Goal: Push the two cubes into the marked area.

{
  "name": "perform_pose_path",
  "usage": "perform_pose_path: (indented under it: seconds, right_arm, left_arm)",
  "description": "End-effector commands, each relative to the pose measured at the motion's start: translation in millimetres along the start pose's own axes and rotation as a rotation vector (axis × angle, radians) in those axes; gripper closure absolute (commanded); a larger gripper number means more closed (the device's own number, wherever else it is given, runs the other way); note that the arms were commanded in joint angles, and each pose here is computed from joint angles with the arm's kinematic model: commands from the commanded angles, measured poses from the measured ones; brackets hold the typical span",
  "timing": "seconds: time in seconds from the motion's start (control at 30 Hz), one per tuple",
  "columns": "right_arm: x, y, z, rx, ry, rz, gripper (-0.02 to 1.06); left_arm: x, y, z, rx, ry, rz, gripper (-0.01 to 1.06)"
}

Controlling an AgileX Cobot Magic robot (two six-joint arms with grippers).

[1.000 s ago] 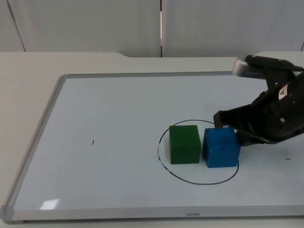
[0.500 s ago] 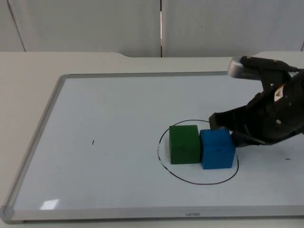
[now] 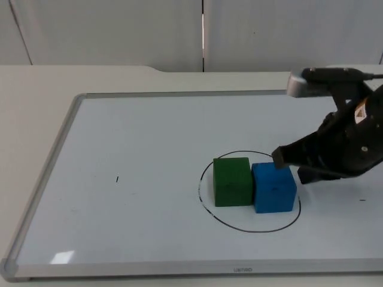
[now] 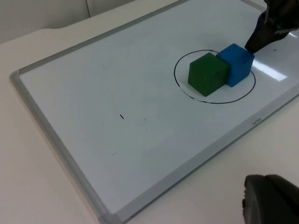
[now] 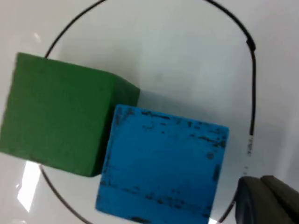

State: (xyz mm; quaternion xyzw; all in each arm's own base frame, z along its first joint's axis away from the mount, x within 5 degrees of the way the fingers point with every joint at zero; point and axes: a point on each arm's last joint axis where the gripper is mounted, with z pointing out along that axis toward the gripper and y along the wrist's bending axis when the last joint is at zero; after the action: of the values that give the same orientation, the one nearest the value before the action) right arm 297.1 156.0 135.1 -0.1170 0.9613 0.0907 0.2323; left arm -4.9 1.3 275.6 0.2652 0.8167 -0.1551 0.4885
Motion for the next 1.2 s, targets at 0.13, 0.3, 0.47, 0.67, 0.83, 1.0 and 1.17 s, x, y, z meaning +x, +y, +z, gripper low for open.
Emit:
perform_pose_path:
  seconds: [0.13,0.3,0.47,0.67,0.83,1.0,1.17]
  right_arm:
    - [-17,4,-52,-0.006,-0.118,-0.082,1.05]
    - [-25,5,-108,-0.019,-0.247,-0.106,1.05]
    - [-22,4,-176,-0.036,-0.403,-0.145,1.05]
    - [-6,0,-236,-0.046,-0.531,-0.165,1.05]
    - [19,-7,-272,-0.049,-0.578,-0.159,1.05]
    - [46,-13,-282,-0.054,-0.613,-0.157,1.05]
    - [76,-21,-284,-0.058,-0.640,-0.155,1.05]
  left_arm:
    - [1,0,0,0.001,0.000,-0.003,1.05]
    - [1,0,0,0.001,0.000,-0.003,1.05]
    - [1,0,0,0.001,0.000,-0.003,1.05]
    - [1,0,0,0.001,0.000,-0.003,1.05]
    - [1,0,0,0.001,0.000,-0.003,1.05]
    - [1,0,0,0.001,0.000,-0.003,1.05]
    - [1,0,0,0.001,0.000,-0.003,1.05]
